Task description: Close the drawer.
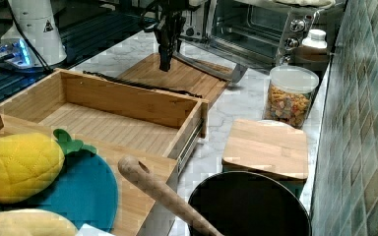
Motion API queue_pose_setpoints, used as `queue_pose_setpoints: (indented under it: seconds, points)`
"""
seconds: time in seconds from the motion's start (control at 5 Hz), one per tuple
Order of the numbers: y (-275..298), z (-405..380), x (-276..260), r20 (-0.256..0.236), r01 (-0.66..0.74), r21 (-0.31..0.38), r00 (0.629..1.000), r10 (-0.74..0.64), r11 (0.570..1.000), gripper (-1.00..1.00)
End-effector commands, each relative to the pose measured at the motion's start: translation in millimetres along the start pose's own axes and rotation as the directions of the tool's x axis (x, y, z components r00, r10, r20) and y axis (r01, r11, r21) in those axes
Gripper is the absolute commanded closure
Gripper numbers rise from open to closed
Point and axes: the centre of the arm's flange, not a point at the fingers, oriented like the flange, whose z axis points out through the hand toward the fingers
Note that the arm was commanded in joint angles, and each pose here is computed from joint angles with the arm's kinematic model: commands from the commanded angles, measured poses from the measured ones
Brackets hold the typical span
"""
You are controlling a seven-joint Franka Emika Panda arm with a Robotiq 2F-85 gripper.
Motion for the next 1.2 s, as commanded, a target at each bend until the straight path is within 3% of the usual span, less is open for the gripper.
queue_pose_setpoints:
  seconds: [0.2, 0.4, 0.8, 1.0, 1.2]
  points:
    - [64.8, -1.2, 17.8, -0.063, 0.011, -0.001, 0.998, -0.011, 1.000, 1.00]
    - [74.3, 4.1, 16.3, -0.073, 0.012, 0.019, 0.997, -0.011, 1.000, 1.00]
    - [115.6, -12.6, 5.5, -0.038, -0.030, -0.054, 0.999, 0.028, 0.998, 1.00]
    - [161.2, -19.9, 7.7, -0.034, -0.016, -0.109, 0.999, 0.012, 0.994, 1.00]
    - [228.4, -8.4, 12.9, -0.072, 0.001, -0.078, 0.997, -0.007, 0.997, 1.00]
